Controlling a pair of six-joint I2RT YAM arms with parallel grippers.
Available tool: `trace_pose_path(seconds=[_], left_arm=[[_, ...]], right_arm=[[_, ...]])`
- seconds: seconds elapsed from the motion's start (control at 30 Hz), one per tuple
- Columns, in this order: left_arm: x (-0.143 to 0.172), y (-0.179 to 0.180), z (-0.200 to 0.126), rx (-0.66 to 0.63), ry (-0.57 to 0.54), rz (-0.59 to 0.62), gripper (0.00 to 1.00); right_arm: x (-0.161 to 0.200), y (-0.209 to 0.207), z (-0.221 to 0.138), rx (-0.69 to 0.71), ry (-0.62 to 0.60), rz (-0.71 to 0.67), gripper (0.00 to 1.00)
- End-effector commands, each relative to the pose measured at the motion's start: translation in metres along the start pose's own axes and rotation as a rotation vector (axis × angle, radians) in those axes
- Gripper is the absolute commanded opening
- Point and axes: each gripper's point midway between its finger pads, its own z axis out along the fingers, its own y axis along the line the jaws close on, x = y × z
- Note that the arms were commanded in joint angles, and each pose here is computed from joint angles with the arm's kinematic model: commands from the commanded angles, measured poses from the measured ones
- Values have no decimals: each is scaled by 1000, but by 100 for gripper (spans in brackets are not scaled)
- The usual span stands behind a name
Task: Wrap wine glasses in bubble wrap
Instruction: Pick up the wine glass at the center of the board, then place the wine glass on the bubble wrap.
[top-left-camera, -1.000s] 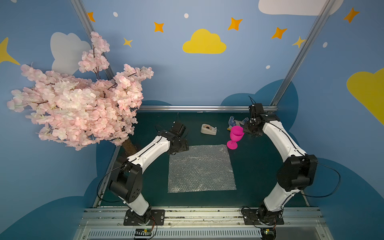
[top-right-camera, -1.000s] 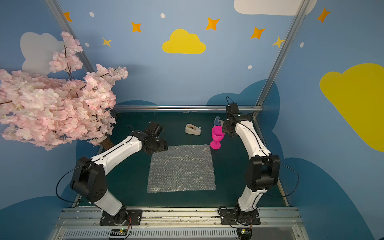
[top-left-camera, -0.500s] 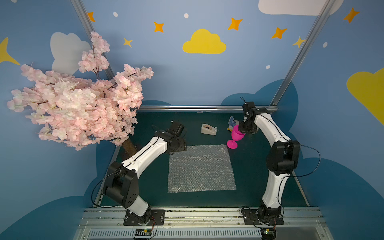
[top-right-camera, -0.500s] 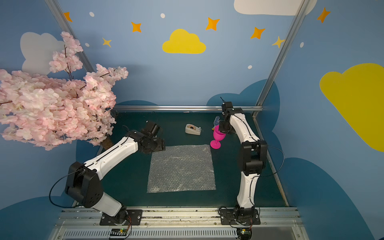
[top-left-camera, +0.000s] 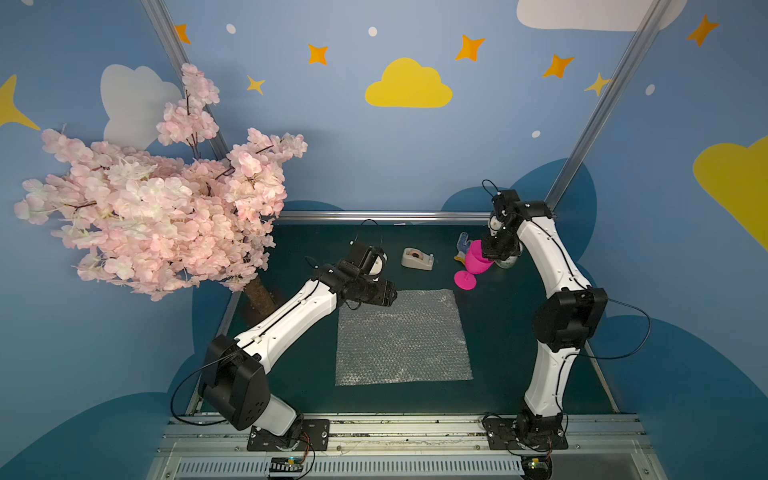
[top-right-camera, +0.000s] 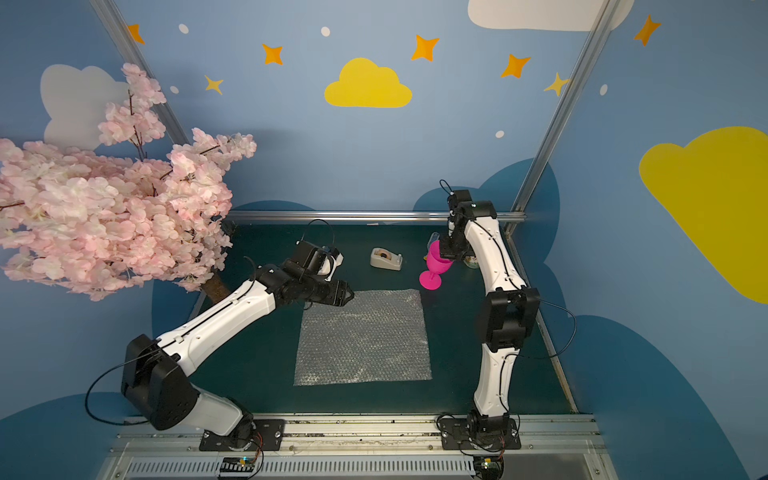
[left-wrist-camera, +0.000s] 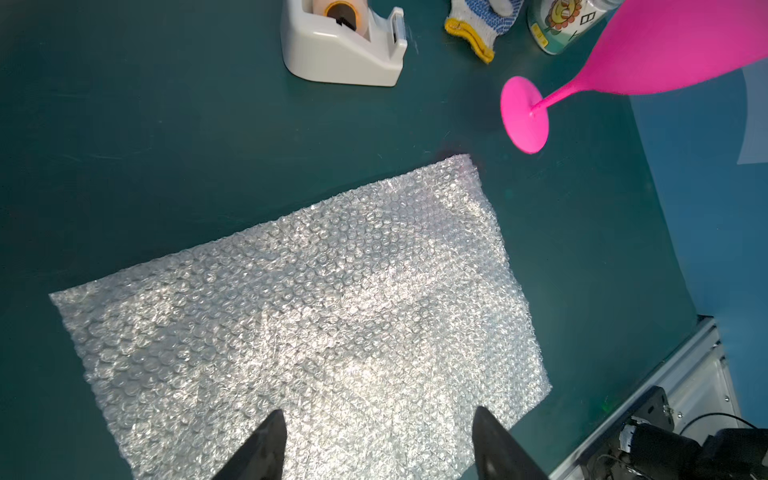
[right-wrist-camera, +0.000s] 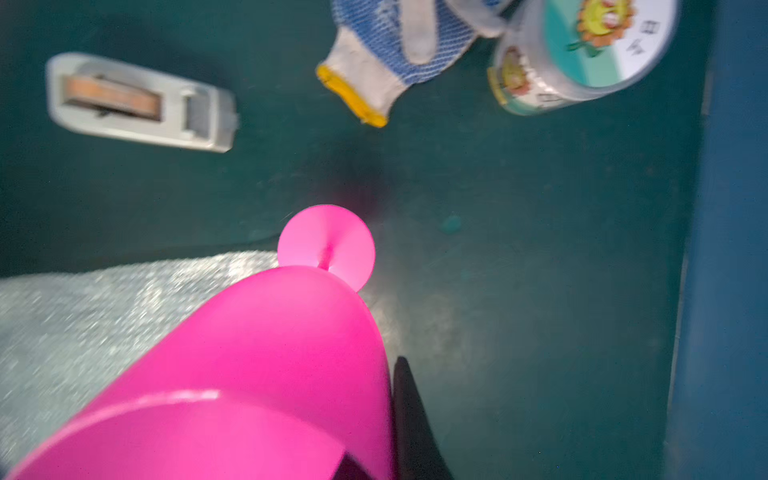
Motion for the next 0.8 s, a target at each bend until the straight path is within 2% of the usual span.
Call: trace_pose_path(seconds=[0.0,0.1,0.2,0.33,0.47,0.63,0.77], left_arm=[[-5,24,-8,-29,15,-91,70],[-1,47,-12,-84,38,-147,71],[9,75,-16,-187,72,-227,71],[22,98,-19,-247,105,-317,71],[24,99,-22,-251,109,-324,71],[30,93,-21,-243,135,-301,70],[34,93,-18,-250,149,-295,71]], right_arm=[[74,86,-26,-285,198,-213,0],[123,152,-36,-476,290,-370,0],[168,199,-44,-623,387,-515,1],[206,232,-25,-684,524,-663,1],[211,247,8,-661,606,-733,1],[205,260,27,-698,636,-805,2],[196,258,54,-632,645,-818,4]])
